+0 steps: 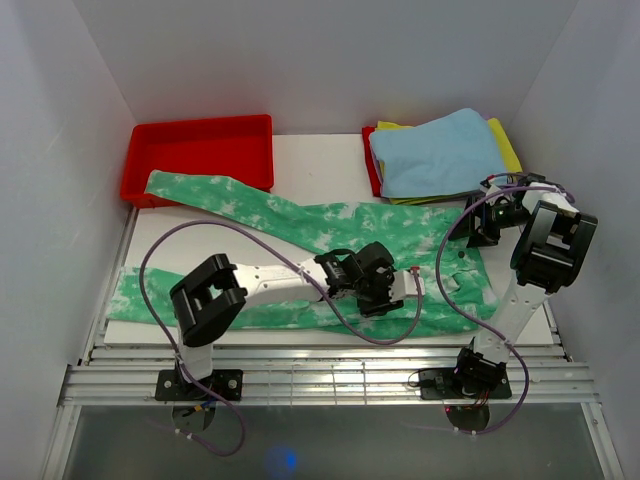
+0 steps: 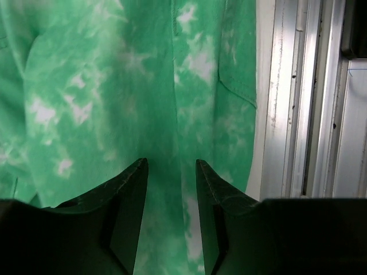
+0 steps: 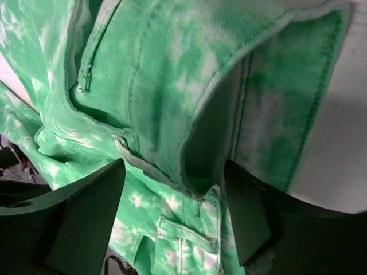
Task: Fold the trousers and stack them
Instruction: Flatten the trousers out
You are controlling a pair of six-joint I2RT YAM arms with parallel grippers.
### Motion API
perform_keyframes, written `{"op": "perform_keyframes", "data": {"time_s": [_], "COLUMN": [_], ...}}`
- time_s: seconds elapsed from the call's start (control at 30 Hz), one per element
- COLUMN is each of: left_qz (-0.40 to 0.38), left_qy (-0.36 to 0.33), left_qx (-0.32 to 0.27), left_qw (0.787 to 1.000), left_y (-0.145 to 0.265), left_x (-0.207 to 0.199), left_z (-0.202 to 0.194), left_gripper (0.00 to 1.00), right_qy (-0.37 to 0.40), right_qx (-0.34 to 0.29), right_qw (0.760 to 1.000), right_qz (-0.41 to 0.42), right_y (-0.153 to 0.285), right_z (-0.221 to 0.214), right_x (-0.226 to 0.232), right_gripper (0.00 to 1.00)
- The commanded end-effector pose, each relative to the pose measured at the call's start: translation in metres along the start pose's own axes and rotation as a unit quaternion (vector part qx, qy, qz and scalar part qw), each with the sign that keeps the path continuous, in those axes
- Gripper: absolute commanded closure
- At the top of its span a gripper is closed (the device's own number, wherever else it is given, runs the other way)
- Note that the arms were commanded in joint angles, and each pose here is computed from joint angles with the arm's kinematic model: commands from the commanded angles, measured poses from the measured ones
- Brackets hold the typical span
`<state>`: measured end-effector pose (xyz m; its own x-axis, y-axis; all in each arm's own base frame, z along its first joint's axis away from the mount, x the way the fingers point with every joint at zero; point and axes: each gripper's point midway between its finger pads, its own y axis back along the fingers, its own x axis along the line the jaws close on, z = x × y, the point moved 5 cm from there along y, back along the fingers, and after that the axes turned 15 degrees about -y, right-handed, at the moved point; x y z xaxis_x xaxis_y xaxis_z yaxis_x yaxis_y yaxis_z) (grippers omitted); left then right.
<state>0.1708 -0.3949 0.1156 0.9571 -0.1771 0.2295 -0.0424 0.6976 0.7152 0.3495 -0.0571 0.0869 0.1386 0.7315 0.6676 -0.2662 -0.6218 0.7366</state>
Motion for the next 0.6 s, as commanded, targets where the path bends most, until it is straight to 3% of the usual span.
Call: {"op": "perform_keyframes", "data": {"time_s": [0.0,0.3,0.33,0.37,0.4,0.43,0.47,0.5,0.57], "left_qz": [0.039,0.006,0.003,0.002,-0.001,-0.002,0.004,0.012,0.020], "left_qy": [-0.025,-0.032,-0.033,-0.029,-0.026,-0.027,-0.028,-0.028,-0.032], "left_qx": [-0.029,-0.045,-0.037,-0.033,-0.033,-0.034,-0.024,-0.017,-0.003], "left_qw": [0.999,0.998,0.999,0.999,0.999,0.999,0.999,0.999,0.999], "left_y": [-0.010,-0.020,-0.026,-0.030,-0.034,-0.036,-0.043,-0.047,-0.054], "left_x": [0.010,-0.015,-0.019,-0.021,-0.021,-0.021,-0.018,-0.016,-0.014], "left_z": [0.029,0.045,0.043,0.042,0.042,0.044,0.040,0.038,0.031], "left_gripper": [0.51,0.48,0.49,0.48,0.47,0.37,0.37,0.41,0.64], "right_qy": [-0.012,-0.027,-0.028,-0.029,-0.029,-0.028,-0.030,-0.032,-0.033], "right_qx": [0.008,0.012,0.011,0.011,0.009,0.009,0.011,0.012,0.013], "right_qw": [1.000,1.000,1.000,1.000,1.000,1.000,0.999,0.999,0.999], "right_qz": [0.007,-0.001,0.001,0.001,0.001,0.002,0.004,0.003,0.002], "right_y": [-0.006,-0.016,-0.017,-0.017,-0.016,-0.016,-0.018,-0.018,-0.019], "right_z": [-0.002,-0.004,-0.004,-0.005,-0.005,-0.004,-0.005,-0.004,-0.005], "right_x": [-0.004,-0.015,-0.015,-0.014,-0.014,-0.014,-0.014,-0.015,-0.016], "right_gripper": [0.23,0.19,0.06,0.04,0.07,0.07,0.07,0.07,0.08]}}
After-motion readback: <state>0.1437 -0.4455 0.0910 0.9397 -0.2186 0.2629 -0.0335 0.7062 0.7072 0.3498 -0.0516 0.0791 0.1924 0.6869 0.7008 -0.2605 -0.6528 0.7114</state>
